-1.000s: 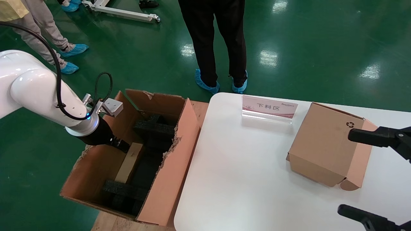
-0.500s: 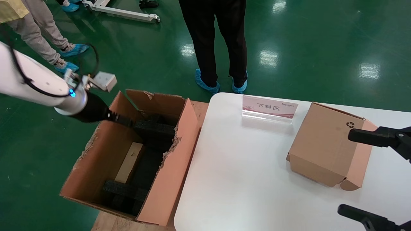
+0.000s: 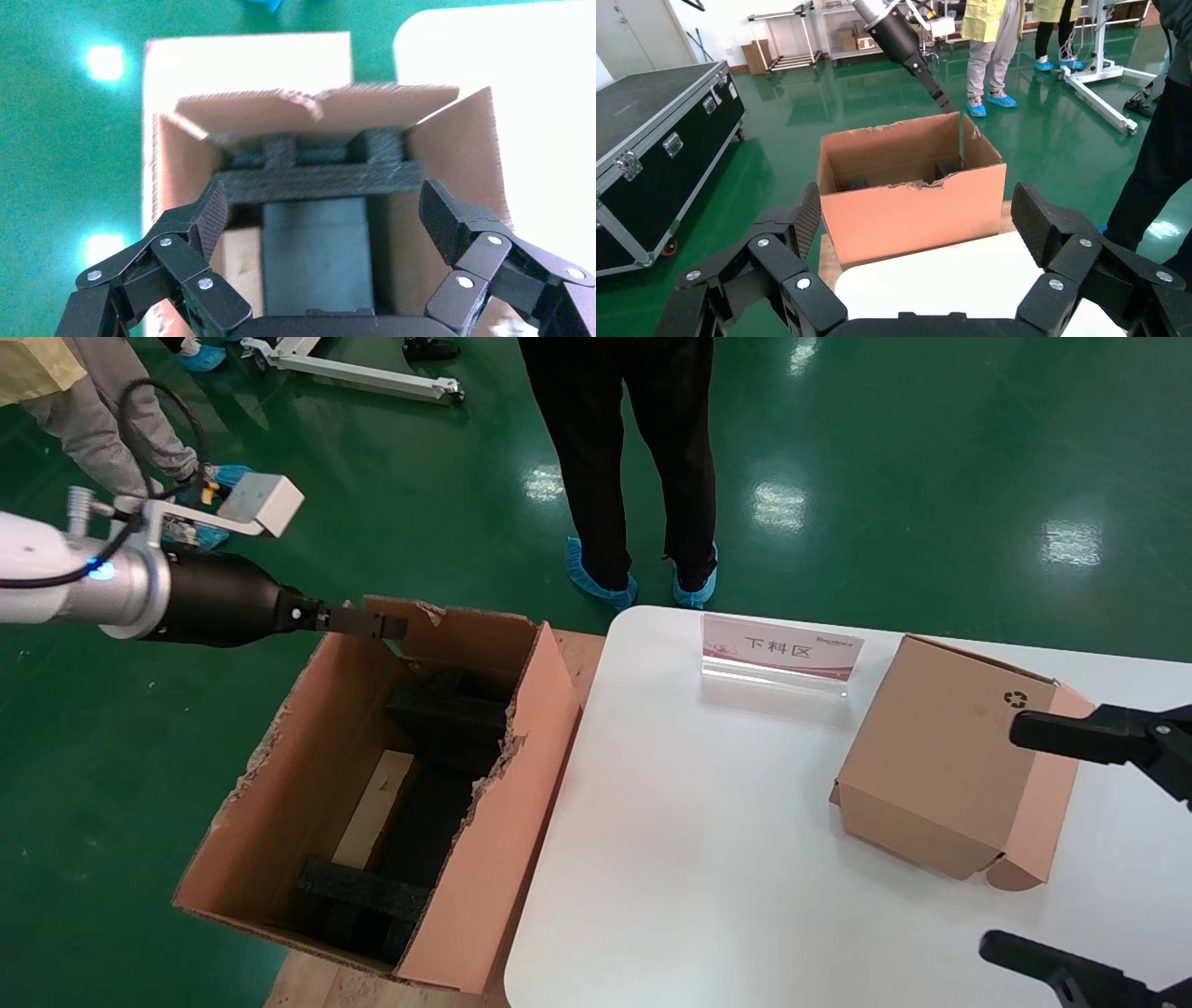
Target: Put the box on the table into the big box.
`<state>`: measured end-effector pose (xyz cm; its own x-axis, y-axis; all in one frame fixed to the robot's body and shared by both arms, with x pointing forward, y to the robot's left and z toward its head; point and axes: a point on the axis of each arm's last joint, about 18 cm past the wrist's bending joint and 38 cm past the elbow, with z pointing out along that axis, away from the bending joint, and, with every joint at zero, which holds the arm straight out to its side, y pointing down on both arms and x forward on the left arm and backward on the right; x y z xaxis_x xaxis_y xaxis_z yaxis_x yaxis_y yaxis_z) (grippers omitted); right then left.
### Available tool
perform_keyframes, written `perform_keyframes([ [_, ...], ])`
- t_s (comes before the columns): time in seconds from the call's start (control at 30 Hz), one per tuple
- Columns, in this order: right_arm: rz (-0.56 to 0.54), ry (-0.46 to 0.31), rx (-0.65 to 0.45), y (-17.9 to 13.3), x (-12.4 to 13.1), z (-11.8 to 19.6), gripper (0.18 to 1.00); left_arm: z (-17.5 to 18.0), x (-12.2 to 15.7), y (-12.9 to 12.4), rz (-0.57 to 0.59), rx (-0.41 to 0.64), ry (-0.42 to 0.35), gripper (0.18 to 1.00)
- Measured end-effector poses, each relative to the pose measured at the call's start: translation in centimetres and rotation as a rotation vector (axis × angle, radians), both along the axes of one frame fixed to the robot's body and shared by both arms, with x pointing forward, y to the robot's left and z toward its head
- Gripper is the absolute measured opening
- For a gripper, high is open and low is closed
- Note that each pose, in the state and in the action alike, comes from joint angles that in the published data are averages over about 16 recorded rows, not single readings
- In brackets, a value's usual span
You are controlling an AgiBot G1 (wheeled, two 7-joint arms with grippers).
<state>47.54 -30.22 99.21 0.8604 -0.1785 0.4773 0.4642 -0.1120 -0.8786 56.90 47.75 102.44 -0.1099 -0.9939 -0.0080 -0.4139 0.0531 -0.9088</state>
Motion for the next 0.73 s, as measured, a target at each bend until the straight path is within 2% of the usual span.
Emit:
perform_keyframes([
  [0.27, 0.000, 0.000, 0.000, 0.00, 0.00, 0.00, 0.995, 0.45, -1.05, -0.12, -0.063, -0.026, -0.053, 0.996],
  [0.73, 0.000, 0.000, 0.000, 0.00, 0.00, 0.00, 0.995, 0.63, -0.90, -0.93, -0.101, -0.007, -0.057, 0.996],
])
